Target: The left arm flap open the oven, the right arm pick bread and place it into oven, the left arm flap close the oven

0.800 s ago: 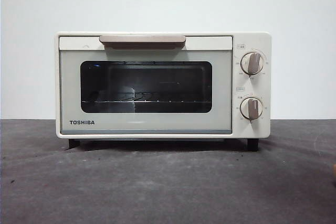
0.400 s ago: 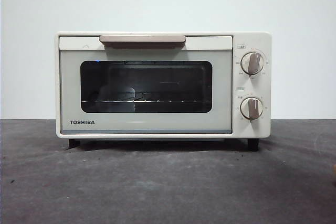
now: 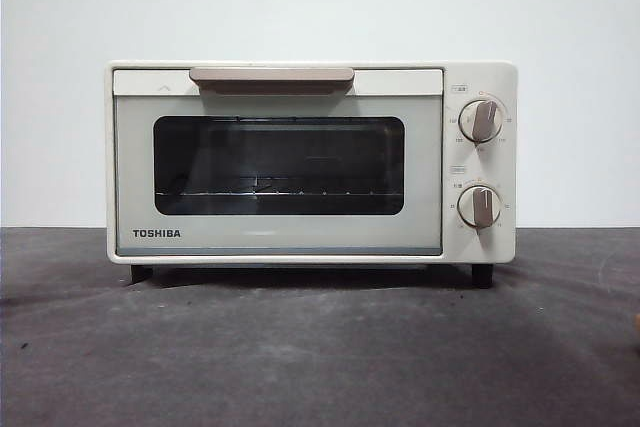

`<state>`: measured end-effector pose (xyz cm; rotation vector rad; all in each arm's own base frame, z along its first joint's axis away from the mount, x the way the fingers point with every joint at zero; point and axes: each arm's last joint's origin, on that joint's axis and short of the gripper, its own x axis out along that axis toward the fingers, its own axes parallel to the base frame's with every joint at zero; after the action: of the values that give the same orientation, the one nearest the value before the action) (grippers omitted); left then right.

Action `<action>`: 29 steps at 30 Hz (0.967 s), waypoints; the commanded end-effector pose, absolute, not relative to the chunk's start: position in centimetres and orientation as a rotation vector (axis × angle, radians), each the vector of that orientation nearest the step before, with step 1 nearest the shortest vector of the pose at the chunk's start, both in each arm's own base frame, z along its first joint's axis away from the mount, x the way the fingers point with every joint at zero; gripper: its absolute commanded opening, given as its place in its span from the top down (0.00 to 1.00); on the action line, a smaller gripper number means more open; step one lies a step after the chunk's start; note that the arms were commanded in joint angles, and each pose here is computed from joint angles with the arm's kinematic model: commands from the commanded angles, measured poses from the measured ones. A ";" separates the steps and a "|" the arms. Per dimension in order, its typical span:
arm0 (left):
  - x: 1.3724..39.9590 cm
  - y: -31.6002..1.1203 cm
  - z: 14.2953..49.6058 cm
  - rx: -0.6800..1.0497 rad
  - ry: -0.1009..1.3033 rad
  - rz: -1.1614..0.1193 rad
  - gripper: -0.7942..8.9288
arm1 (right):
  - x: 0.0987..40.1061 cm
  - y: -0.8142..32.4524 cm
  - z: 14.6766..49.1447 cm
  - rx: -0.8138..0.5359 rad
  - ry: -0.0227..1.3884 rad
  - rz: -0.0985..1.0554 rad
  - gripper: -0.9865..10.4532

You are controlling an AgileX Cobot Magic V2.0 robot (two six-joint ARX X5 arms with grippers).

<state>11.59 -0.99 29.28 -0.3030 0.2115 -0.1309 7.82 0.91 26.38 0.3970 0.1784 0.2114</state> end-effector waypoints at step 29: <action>12.3 -5.9 38.9 -0.106 0.376 -0.883 0.89 | 7.9 3.3 37.2 0.095 0.403 0.712 0.90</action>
<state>12.41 -5.89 38.20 -0.1253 0.4133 -0.8695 7.94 3.30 36.66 0.0831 0.4124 0.7061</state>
